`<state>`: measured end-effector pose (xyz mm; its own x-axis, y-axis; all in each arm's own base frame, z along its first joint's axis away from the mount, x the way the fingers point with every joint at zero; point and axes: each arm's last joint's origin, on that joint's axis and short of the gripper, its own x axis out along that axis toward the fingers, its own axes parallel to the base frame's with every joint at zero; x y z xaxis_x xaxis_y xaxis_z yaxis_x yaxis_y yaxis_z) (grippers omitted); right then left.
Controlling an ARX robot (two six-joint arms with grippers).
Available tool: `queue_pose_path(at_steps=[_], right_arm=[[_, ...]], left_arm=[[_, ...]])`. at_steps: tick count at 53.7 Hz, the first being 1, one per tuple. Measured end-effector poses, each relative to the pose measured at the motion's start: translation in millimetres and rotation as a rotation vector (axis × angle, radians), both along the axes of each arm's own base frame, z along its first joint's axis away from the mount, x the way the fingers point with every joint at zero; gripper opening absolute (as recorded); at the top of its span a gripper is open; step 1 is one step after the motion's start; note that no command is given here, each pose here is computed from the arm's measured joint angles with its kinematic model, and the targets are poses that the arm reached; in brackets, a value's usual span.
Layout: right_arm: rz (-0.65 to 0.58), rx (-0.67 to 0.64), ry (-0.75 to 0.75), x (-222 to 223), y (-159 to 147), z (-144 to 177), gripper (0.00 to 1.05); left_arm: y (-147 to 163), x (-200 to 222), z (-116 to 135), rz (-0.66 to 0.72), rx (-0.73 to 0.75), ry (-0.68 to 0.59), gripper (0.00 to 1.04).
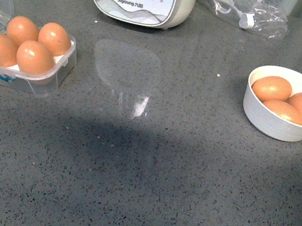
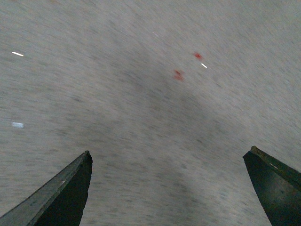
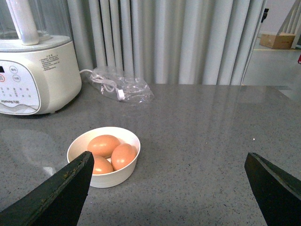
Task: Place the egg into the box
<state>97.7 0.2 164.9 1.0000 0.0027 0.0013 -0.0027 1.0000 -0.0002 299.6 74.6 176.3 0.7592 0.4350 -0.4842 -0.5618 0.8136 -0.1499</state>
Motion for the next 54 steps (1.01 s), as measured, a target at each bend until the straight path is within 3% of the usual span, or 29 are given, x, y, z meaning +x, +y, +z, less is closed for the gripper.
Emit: queue_pose_path(at_steps=[7, 9, 14, 18, 22, 24, 25, 29, 32, 40, 46, 54], right_arm=[[0.001, 0.000, 0.000, 0.0, 0.0, 0.0, 0.97], [0.001, 0.000, 0.000, 0.0, 0.0, 0.0, 0.97], [0.001, 0.000, 0.000, 0.0, 0.1, 0.0, 0.97], [-0.003, 0.000, 0.000, 0.0, -0.1, 0.0, 0.97], [-0.004, 0.000, 0.000, 0.0, -0.1, 0.1, 0.97], [-0.003, 0.000, 0.000, 0.0, -0.1, 0.0, 0.97], [0.001, 0.000, 0.000, 0.0, 0.0, 0.0, 0.97], [0.002, -0.001, 0.000, 0.0, 0.1, 0.0, 0.97], [0.003, 0.000, 0.001, 0.0, 0.0, -0.1, 0.97], [-0.003, 0.000, 0.000, 0.0, -0.2, 0.0, 0.97], [0.000, 0.000, 0.000, 0.0, -0.1, 0.0, 0.97], [-0.001, 0.000, 0.000, 0.0, -0.1, 0.0, 0.97]], left_arm=[[-32.5, 15.2, -3.1, -0.221, -0.185, 0.032, 0.98], [-36.7, 15.2, -1.4, -0.227, -0.203, 0.016, 0.98], [-30.1, 7.9, 7.4, -0.127, -0.206, -0.030, 0.98], [-11.8, -5.4, 14.2, 0.032, -0.118, -0.094, 0.98], [1.7, -15.1, 13.8, 0.099, -0.088, -0.115, 0.97], [5.8, -17.6, 9.8, -0.010, -0.082, -0.169, 0.92], [6.0, -22.0, 6.2, -0.127, -0.061, -0.242, 0.87], [-7.6, -43.0, -2.8, -0.433, 0.116, -0.384, 0.69], [-23.2, -56.1, 0.7, -0.521, 0.200, -0.442, 0.57], [-42.6, -85.2, 0.0, -0.547, 0.273, -0.452, 0.23], [-49.0, -100.4, -5.1, -0.536, 0.274, -0.438, 0.03], [-55.9, -114.9, -14.2, -0.543, 0.281, -0.439, 0.04]])
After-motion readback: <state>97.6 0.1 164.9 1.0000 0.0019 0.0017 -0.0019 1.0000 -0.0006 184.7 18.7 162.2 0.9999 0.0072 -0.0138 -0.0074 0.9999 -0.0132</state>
